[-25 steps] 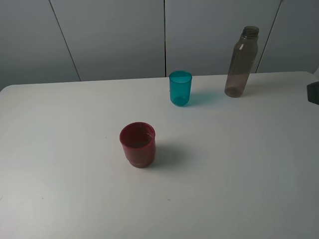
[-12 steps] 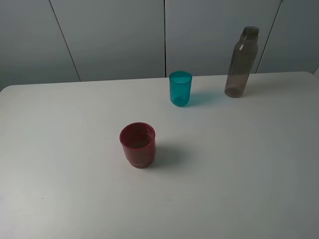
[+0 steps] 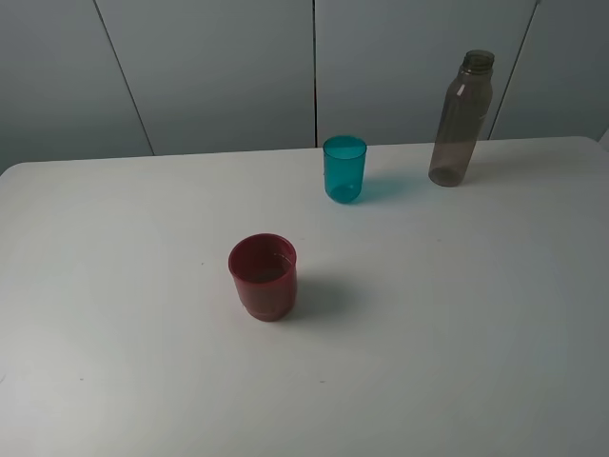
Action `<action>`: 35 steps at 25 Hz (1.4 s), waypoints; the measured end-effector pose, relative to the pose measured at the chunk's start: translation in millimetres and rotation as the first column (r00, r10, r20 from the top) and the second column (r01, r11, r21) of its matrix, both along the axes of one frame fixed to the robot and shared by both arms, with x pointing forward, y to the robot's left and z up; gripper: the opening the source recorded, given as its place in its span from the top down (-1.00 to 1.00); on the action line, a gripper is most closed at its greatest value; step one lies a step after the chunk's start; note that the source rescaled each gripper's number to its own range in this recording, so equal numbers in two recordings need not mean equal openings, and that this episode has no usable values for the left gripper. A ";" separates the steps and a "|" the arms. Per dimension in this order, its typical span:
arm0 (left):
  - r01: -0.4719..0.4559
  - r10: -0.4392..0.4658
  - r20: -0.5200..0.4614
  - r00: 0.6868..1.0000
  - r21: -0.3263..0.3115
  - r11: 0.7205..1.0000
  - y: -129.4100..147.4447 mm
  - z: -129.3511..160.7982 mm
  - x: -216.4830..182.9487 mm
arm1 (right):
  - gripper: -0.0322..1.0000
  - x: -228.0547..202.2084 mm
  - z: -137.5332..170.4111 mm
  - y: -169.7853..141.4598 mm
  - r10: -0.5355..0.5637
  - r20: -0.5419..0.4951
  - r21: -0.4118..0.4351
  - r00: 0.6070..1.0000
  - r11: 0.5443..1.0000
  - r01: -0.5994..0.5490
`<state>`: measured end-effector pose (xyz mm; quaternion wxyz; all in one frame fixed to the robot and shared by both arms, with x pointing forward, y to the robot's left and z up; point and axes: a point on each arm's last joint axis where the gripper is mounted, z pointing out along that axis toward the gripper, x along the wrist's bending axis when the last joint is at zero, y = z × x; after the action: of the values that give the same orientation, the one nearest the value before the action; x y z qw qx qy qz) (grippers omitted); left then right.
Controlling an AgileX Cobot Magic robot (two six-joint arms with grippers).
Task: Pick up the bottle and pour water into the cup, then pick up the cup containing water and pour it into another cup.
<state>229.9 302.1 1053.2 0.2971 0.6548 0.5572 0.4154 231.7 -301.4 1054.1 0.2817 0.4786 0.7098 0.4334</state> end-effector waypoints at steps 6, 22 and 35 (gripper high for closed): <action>0.000 0.000 0.000 1.000 0.000 1.000 0.0 0.0 0.0 | -1.00 -0.9 0.0 1.2 0.011 -0.002 0.010 1.000 1.000 -0.011; 0.001 -0.001 0.000 1.000 0.002 1.000 0.0 0.0 0.0 | -1.00 -0.3 0.0 4.4 -0.389 -0.001 0.008 0.921 0.921 0.389; 0.001 -0.001 0.000 1.000 0.002 1.000 0.0 0.0 0.0 | -1.00 -0.3 0.0 4.5 -0.400 -0.001 0.008 0.916 0.916 0.400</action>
<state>229.9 302.1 1053.2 0.2967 0.6553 0.5566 0.4156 231.5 -296.9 1054.2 0.3628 0.6145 0.5952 0.3695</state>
